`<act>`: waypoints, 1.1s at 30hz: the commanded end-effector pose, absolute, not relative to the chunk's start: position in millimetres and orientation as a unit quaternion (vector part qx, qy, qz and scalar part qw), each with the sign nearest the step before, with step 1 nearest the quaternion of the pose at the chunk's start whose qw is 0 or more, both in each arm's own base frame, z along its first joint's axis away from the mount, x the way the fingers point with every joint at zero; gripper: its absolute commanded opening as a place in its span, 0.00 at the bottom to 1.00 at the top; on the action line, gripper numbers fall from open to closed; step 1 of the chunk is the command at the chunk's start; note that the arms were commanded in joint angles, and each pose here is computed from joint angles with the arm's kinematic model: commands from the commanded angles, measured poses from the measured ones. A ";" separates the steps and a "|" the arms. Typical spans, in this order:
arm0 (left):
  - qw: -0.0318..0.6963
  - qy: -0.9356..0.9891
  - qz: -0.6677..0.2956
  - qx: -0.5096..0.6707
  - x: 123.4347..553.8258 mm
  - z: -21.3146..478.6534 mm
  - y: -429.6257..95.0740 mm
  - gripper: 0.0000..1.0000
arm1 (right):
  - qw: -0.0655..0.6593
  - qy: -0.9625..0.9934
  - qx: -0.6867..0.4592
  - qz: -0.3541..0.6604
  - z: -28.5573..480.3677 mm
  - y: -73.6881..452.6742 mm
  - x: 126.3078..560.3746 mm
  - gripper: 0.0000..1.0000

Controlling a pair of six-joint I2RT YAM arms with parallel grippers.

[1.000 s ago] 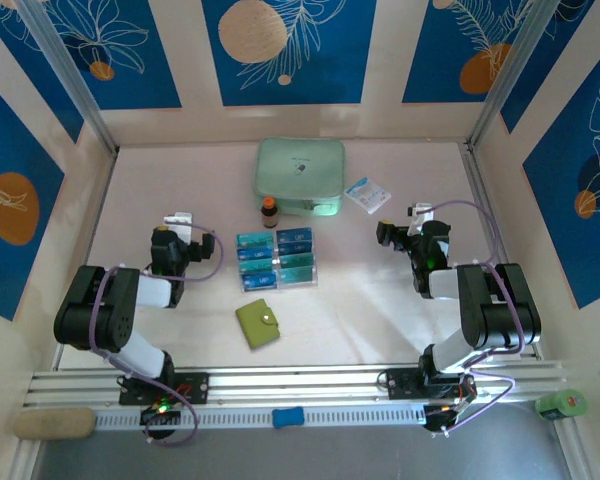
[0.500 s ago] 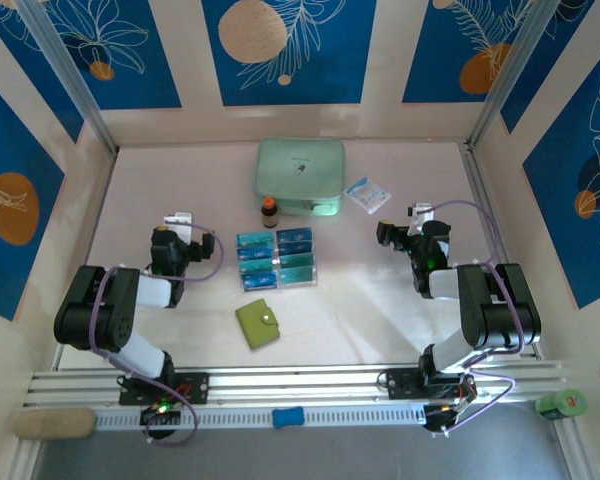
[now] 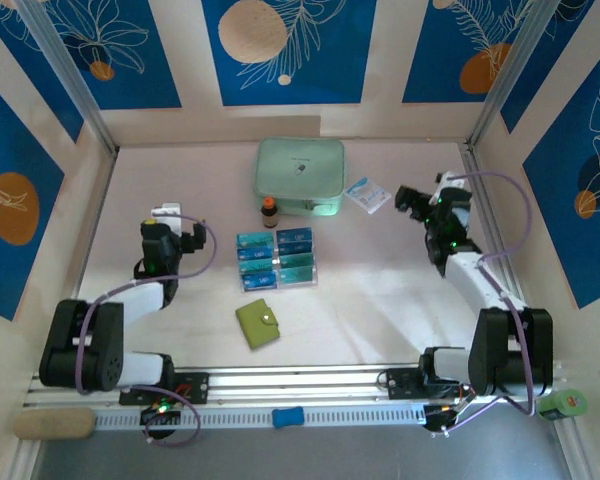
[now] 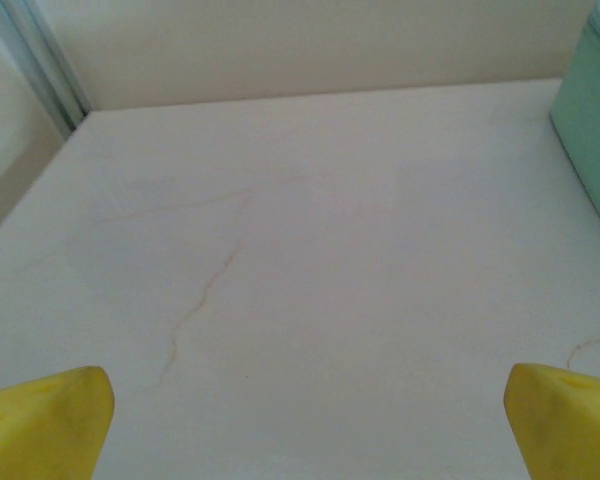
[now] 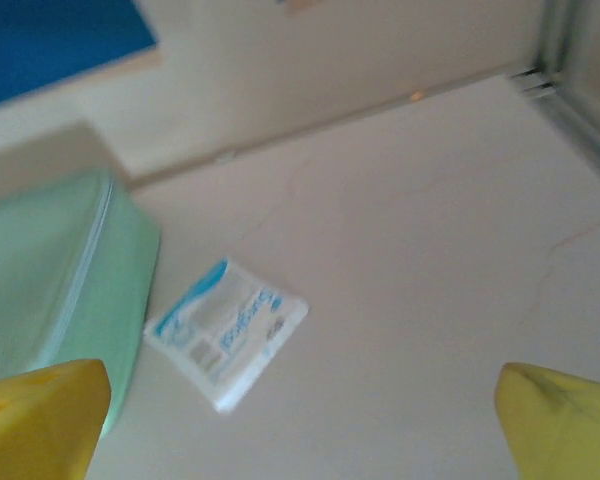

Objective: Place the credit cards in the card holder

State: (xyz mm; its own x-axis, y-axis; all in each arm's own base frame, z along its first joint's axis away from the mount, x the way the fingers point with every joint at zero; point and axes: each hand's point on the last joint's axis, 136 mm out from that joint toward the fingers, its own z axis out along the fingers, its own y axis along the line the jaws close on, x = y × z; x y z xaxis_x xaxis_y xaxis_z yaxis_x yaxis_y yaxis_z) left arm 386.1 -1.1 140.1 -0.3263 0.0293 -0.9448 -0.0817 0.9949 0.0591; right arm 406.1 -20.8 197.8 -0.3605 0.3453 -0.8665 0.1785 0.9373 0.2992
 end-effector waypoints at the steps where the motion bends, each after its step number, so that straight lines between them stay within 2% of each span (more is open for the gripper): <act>1: 0.550 0.830 0.035 -0.084 379.5 160.1 9.3 1.00 | 0.444 0.852 0.257 0.107 184.5 -34.3 376.0 0.99; 7: 0.494 0.857 -0.041 -0.142 364.0 193.1 -4.0 1.00 | 0.426 0.868 0.118 0.227 216.1 56.0 345.3 0.98; 15: 0.458 0.874 -0.045 -0.156 360.4 226.5 -4.9 1.00 | 0.330 0.898 -0.030 0.288 195.9 219.4 271.7 0.94; 24: 0.438 0.878 -0.069 -0.179 386.1 257.6 -4.1 1.00 | 0.258 0.908 -0.184 0.275 160.2 387.1 209.1 0.92; 29: 0.431 0.867 -0.106 -0.226 399.6 271.7 10.9 1.00 | 0.239 0.901 -0.247 0.264 144.8 454.3 194.8 0.92; 33: 0.427 0.855 -0.129 -0.265 405.8 278.2 29.3 1.00 | 0.223 0.904 -0.259 0.258 127.0 488.8 198.4 0.89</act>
